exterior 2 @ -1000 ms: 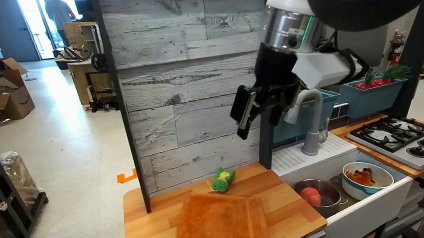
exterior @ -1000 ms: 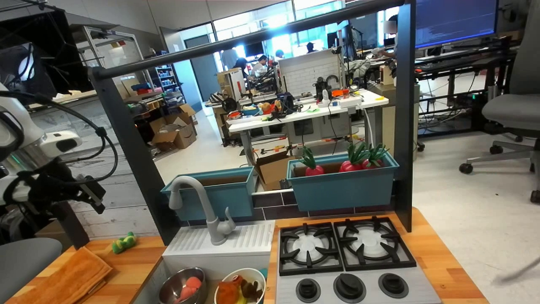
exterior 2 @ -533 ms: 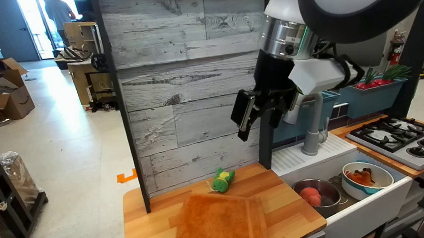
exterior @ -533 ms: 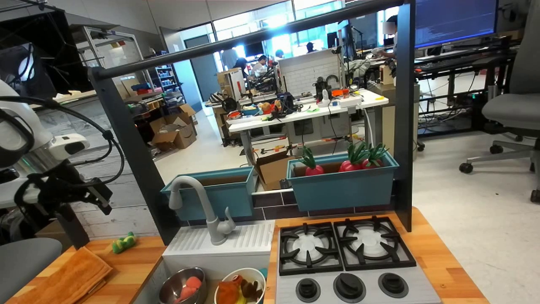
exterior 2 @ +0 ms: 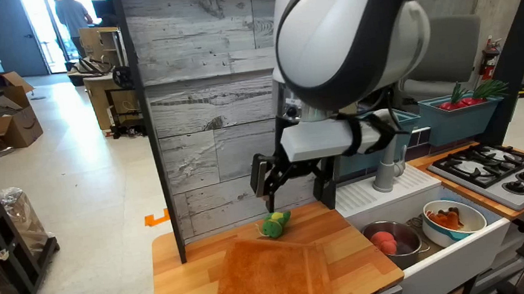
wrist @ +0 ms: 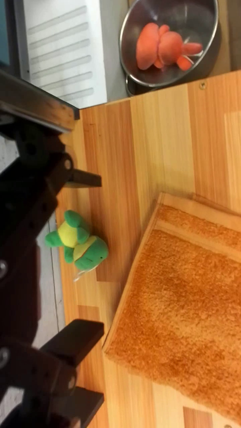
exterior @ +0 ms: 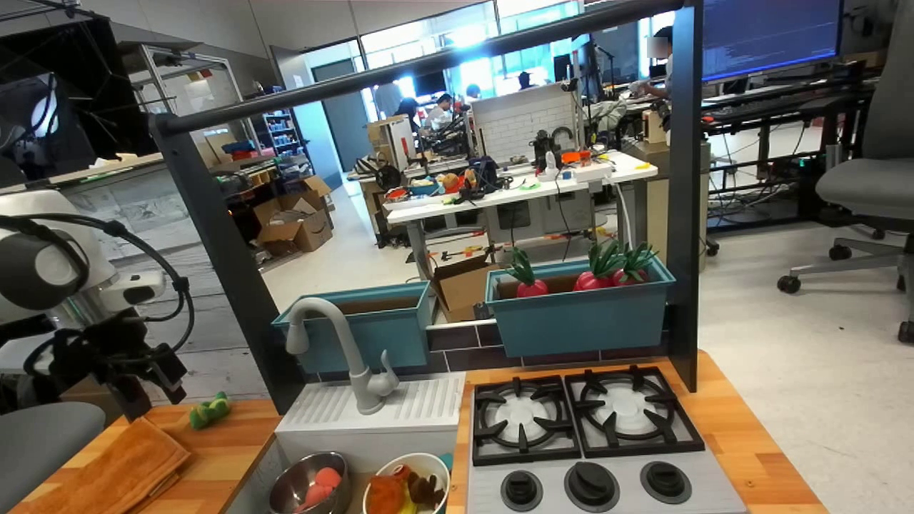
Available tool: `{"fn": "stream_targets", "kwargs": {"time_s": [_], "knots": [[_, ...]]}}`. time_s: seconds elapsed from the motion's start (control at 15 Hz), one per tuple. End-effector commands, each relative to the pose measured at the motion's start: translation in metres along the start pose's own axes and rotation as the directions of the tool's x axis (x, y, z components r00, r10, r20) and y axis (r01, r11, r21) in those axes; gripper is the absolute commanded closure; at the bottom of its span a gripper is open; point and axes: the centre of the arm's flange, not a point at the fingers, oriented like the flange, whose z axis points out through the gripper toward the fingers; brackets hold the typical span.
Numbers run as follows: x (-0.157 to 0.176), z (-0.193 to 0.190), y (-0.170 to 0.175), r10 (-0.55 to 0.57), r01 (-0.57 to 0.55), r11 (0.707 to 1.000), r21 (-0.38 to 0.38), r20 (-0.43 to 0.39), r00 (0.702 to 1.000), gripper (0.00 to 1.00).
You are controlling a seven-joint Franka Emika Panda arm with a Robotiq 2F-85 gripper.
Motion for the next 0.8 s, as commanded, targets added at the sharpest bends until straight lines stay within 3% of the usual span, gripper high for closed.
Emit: {"fn": "stream_targets", "kwargs": {"time_s": [0.0, 0.4, 0.73], "knots": [[0.051, 0.044, -0.041, 0.099, -0.098, 0.995, -0.029, 0.016, 0.995, 0.0], [0.081, 0.074, -0.052, 0.182, -0.186, 0.981, -0.05, -0.074, 0.981, 0.0], [0.086, 0.101, -0.048, 0.238, -0.241, 0.964, -0.11, -0.041, 0.97, 0.0]]}}
